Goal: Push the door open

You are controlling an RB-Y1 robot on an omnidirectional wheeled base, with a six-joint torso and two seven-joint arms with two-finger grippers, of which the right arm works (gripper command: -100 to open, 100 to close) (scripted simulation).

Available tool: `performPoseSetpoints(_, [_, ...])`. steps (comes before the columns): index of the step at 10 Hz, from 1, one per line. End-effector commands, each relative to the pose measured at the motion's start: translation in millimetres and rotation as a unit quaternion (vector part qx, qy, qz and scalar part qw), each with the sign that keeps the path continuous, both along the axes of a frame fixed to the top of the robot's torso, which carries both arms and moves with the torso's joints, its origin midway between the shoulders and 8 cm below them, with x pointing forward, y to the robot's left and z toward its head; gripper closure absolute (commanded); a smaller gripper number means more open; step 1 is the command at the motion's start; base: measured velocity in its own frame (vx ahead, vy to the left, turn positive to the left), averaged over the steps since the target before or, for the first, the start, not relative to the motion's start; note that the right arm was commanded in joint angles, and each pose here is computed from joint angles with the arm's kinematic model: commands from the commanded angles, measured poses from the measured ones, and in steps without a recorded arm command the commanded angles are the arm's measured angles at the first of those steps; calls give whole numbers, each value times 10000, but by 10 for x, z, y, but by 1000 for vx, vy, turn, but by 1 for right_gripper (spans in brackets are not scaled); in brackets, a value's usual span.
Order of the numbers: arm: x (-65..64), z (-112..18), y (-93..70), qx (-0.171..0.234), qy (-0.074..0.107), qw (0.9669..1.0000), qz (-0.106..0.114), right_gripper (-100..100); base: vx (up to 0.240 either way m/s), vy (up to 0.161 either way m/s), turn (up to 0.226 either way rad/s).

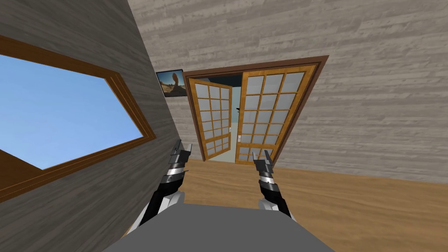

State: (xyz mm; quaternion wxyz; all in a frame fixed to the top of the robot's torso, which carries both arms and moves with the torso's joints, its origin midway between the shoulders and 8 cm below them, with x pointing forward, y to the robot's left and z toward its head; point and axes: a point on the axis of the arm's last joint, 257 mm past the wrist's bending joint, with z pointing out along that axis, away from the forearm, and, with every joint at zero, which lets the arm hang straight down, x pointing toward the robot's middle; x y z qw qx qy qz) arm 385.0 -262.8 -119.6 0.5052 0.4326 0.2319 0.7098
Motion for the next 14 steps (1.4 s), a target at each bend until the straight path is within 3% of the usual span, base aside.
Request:
performPoseSetpoints(1, [11,-120,8,273,60,9995,130,-100,92,-17,66])
performPoseSetpoints(4, [43,-332,15,759,179,9964,340,-100,104,-27,63])
performPoseSetpoints(7, [66,-552,20,1254,302,9903,523,-100,93,-19,64])
performPoseSetpoints(10, [80,-775,20,1741,425,9815,676,-100,95,-23,62])
performPoseSetpoints(14, [83,-1076,14,2373,583,9661,830,-100,96,-32,62])
